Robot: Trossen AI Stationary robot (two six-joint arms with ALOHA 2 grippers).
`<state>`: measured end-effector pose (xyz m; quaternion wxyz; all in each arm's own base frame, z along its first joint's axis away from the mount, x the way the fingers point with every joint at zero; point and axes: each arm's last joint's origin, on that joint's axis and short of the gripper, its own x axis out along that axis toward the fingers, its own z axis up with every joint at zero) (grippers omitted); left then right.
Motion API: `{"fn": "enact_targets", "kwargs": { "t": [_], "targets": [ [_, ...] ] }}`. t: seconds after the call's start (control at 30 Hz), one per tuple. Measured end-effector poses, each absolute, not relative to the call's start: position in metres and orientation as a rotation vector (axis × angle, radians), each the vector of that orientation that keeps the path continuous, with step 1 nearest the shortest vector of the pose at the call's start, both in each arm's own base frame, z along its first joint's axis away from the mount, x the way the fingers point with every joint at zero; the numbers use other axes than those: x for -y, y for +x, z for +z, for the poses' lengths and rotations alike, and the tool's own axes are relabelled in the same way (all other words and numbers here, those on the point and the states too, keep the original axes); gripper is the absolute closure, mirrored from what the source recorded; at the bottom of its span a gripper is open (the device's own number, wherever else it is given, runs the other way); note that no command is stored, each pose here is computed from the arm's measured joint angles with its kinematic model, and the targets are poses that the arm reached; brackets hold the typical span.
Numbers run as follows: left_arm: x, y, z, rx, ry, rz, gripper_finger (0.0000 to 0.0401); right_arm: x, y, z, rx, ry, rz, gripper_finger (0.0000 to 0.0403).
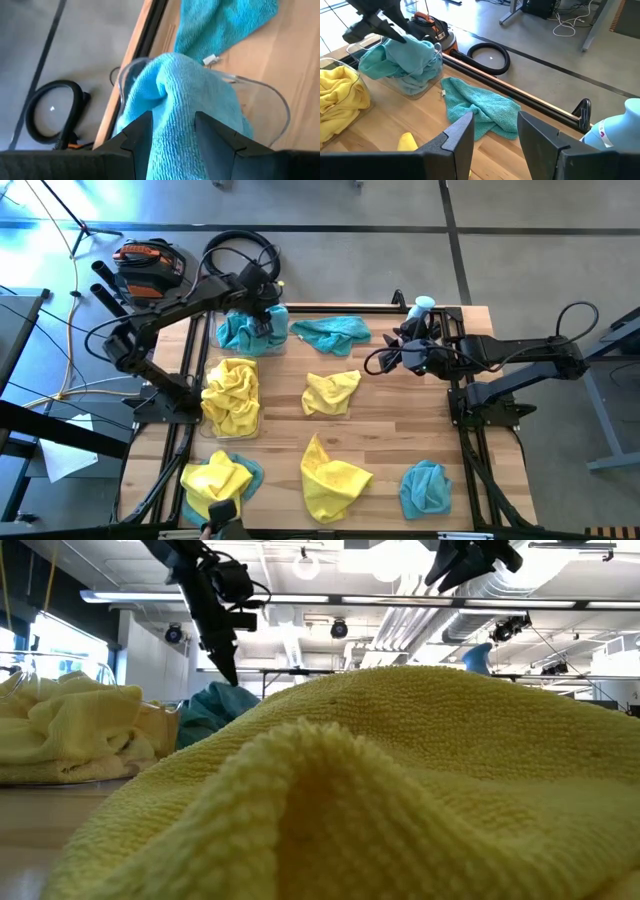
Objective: Sort microfiber towel by color & place in baskets
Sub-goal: Put the blue towel into the top transparent bin
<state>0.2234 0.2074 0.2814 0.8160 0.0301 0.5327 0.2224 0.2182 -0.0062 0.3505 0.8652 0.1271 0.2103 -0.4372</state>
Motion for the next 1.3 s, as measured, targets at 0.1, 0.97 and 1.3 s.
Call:
{"fn": "enact_targets", "kwargs": {
  "t": [0.1, 0.97, 1.3],
  "targets": [
    [-0.205, 0.22, 0.281, -1.157, 0.021, 0.503, 0.0265, 0.006, 0.218, 0.35, -0.448, 0.262, -0.917, 0.0258],
    [-0.232, 0.253, 0.178, -1.432, -0.271, 0.455, 0.0306, 0.005, 0.217, 0.347, -0.502, 0.275, -0.873, 0.0258],
    [-0.219, 0.236, 0.227, -1.363, -0.199, 0.55, 0.0306, 0.005, 0.216, 0.347, -0.511, 0.269, -0.875, 0.0258]
  ]
}}
